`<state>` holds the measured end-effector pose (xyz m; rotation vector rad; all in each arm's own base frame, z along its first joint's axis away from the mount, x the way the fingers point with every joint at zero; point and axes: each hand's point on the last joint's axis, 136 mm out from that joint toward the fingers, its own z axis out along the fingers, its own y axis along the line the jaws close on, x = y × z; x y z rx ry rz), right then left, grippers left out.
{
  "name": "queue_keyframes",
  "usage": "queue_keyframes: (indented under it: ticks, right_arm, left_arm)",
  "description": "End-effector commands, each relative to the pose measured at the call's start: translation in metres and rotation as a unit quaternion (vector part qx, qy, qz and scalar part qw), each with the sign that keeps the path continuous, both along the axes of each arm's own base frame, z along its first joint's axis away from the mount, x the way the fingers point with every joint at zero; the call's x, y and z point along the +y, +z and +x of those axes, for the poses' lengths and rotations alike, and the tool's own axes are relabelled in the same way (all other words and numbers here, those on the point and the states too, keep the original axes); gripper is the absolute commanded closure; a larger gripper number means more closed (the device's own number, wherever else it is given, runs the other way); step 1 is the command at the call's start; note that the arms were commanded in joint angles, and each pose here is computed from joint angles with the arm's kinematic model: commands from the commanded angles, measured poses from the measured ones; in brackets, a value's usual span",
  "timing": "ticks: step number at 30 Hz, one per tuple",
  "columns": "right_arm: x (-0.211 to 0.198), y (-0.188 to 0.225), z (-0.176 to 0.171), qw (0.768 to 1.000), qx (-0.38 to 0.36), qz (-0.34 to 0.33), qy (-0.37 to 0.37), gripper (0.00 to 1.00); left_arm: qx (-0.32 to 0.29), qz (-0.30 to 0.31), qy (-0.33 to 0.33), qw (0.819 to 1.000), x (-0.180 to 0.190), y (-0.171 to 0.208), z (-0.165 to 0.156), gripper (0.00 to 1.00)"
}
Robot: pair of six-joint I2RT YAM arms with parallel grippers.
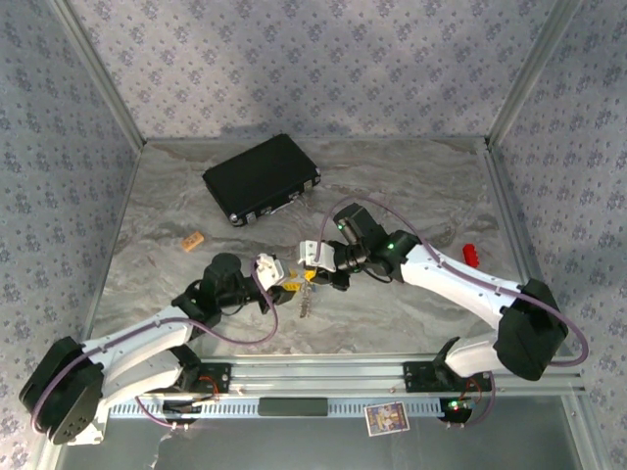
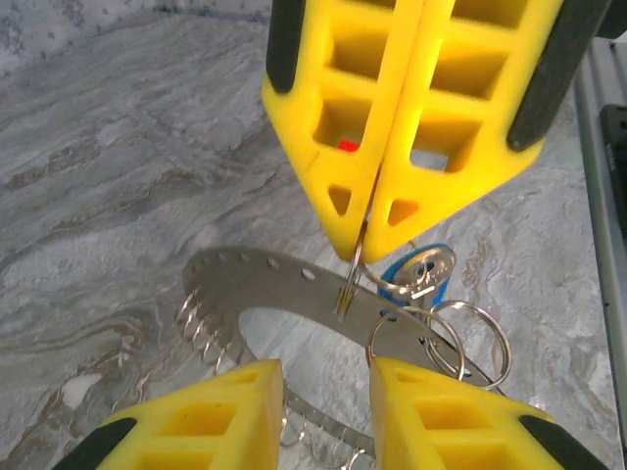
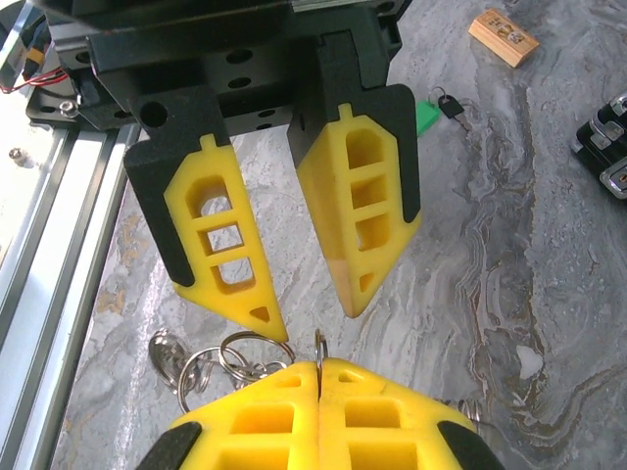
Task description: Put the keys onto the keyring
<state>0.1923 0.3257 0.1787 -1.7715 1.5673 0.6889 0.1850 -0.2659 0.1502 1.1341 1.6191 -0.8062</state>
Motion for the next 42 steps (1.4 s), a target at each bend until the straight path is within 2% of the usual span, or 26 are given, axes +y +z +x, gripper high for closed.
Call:
queue_keyframes:
  ticks: [1,9,17,25,26,27,28,29,34,37,40,42]
  right_arm:
    - [0.000,0.016,-0.001,1.000,-0.022,0.001,0.012,1.00]
    - [0.001,0.015,-0.004,0.999,-0.025,-0.003,0.020,1.00]
    - [0.007,0.019,-0.009,0.999,-0.019,0.011,0.033,1.00]
    - [0.010,0.019,-0.012,0.999,-0.003,0.026,0.032,1.00]
    - [0.008,0.019,-0.010,0.999,0.002,0.032,0.024,0.93]
    - [0.005,0.020,-0.008,0.999,0.011,0.040,0.012,0.80]
    - [0.002,0.021,-0.005,0.999,0.020,0.049,-0.001,0.72]
    - [-0.002,0.024,0.001,0.997,0.031,0.061,-0.023,0.68]
    - [-0.017,0.037,0.013,0.979,0.101,0.124,-0.123,0.64]
    - [-0.027,0.036,0.019,0.957,0.146,0.148,-0.201,0.60]
    - [-0.031,0.032,0.010,0.942,0.195,0.157,-0.223,0.60]
    - [-0.033,0.028,0.000,0.946,0.194,0.148,-0.211,0.60]
  left_arm:
    - [-0.042,-0.051,-0.035,0.997,-0.009,0.031,-0.002,0.72]
    - [-0.038,-0.073,-0.061,0.995,-0.013,0.032,-0.003,0.75]
    - [-0.031,-0.056,-0.081,0.995,-0.017,0.024,-0.005,0.85]
    - [-0.036,-0.061,-0.086,0.994,-0.019,0.024,-0.005,1.00]
    - [-0.036,-0.065,-0.086,0.994,-0.019,0.025,-0.005,1.00]
    - [-0.034,-0.071,-0.084,0.993,-0.019,0.026,-0.004,1.00]
    - [-0.033,-0.076,-0.084,0.993,-0.020,0.025,-0.004,1.00]
    - [-0.032,-0.082,-0.082,0.993,-0.020,0.025,-0.004,1.00]
    - [-0.025,-0.106,-0.067,0.992,-0.020,0.021,-0.001,1.00]
    - [-0.029,-0.113,-0.060,0.991,-0.020,0.021,0.000,1.00]
    - [-0.035,-0.119,-0.060,0.990,-0.021,0.023,-0.001,1.00]
    - [-0.039,-0.126,-0.061,0.989,-0.021,0.026,-0.001,1.00]
